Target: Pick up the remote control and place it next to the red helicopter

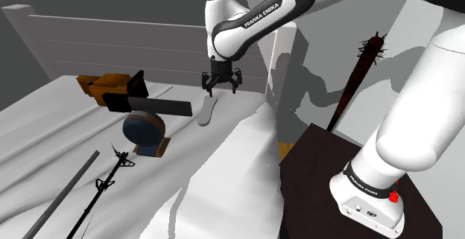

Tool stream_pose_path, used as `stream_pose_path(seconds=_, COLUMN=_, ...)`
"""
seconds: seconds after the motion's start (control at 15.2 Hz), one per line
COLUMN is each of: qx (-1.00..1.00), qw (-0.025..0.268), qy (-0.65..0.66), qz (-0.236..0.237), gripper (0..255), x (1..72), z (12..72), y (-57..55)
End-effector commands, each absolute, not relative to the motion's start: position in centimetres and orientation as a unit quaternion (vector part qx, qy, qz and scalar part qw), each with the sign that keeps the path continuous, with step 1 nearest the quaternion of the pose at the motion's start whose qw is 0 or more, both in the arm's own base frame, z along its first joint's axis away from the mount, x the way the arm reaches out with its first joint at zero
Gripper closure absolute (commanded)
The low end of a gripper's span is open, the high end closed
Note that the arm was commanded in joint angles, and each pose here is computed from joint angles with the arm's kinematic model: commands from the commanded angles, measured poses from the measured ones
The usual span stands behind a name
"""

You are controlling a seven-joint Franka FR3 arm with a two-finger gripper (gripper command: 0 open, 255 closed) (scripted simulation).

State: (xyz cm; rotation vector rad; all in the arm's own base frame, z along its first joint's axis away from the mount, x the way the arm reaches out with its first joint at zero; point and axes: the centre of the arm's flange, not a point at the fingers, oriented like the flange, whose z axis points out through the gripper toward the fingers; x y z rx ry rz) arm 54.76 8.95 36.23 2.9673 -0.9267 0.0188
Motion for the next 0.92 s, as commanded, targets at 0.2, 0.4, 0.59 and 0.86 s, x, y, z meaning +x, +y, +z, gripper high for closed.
stream_pose_path(seconds=0.2, qx=0.935, qw=0.013, qy=-0.355, qz=0.004, gripper=0, x=59.8, z=31.7, y=8.9)
stream_pose_path(seconds=0.4, qx=0.921, qw=0.012, qy=-0.388, qz=0.002, gripper=0, x=62.7, z=28.9, y=8.6)
stream_pose_path(seconds=0.59, qx=0.907, qw=0.01, qy=-0.421, qz=0.0, gripper=0, x=65.5, z=26.2, y=8.0)
stream_pose_path(seconds=0.86, qx=0.903, qw=0.01, qy=-0.428, qz=0.0, gripper=0, x=66.2, z=24.0, y=7.8)
